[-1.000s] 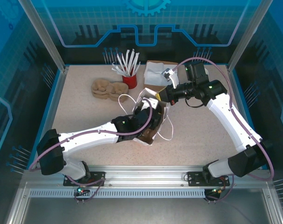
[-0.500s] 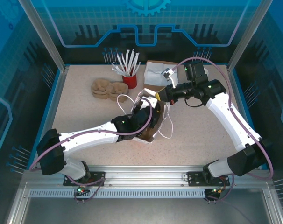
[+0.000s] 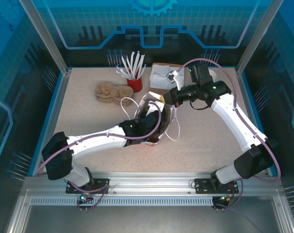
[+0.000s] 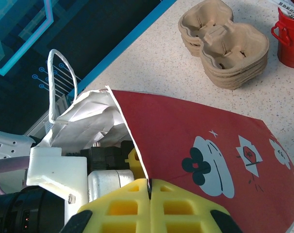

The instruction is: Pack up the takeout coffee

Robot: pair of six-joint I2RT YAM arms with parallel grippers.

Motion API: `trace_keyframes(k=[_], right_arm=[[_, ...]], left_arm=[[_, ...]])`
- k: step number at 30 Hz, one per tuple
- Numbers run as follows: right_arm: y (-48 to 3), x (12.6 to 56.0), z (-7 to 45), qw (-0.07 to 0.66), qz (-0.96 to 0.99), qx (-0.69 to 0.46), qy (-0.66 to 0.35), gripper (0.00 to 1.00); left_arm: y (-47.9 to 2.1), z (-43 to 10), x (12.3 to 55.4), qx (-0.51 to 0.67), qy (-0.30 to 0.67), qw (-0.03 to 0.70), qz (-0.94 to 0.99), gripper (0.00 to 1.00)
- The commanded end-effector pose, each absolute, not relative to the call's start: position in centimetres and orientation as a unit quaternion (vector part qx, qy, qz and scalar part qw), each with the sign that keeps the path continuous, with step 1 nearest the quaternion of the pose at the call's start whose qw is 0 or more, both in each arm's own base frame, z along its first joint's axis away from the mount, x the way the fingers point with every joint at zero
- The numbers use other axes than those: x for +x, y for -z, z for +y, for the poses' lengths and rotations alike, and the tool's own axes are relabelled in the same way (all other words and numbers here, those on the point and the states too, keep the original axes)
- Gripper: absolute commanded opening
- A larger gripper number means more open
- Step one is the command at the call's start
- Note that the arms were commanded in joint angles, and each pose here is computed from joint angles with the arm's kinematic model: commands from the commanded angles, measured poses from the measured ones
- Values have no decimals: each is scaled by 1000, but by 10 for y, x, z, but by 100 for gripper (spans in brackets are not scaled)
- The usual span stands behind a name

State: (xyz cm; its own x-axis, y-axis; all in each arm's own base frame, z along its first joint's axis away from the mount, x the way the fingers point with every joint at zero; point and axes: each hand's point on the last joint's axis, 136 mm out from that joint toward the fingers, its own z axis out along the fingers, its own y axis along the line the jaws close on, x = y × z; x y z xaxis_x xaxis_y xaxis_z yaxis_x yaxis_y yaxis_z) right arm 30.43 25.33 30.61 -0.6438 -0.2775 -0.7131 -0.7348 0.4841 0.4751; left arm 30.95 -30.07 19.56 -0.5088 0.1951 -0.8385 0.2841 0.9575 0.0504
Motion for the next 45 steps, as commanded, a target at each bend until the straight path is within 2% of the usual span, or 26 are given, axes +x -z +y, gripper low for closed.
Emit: trace_keyframes(k=[1, 11, 22, 28, 34, 45], right_arm=[[-321, 299, 261, 281, 799, -317, -427, 0], [-315, 314, 269, 265, 804, -307, -434, 0], [-319, 315, 267, 270, 809, -304, -425, 0], [-320, 314, 263, 274, 814, -304, -413, 0], [-318, 314, 261, 268, 817, -301, -412, 0], [-322, 316, 263, 271, 809, -309, -421, 0]], left_arm=[[-180, -289, 316, 132, 16, 452, 882, 57], [-172, -284, 321, 105, 23, 420, 901, 57], [-230, -290, 324, 107, 76, 483, 866, 56], [-237, -285, 319, 103, 88, 489, 862, 56], [-240, -281, 317, 100, 89, 498, 857, 56], [-215, -288, 323, 116, 63, 472, 872, 56]])
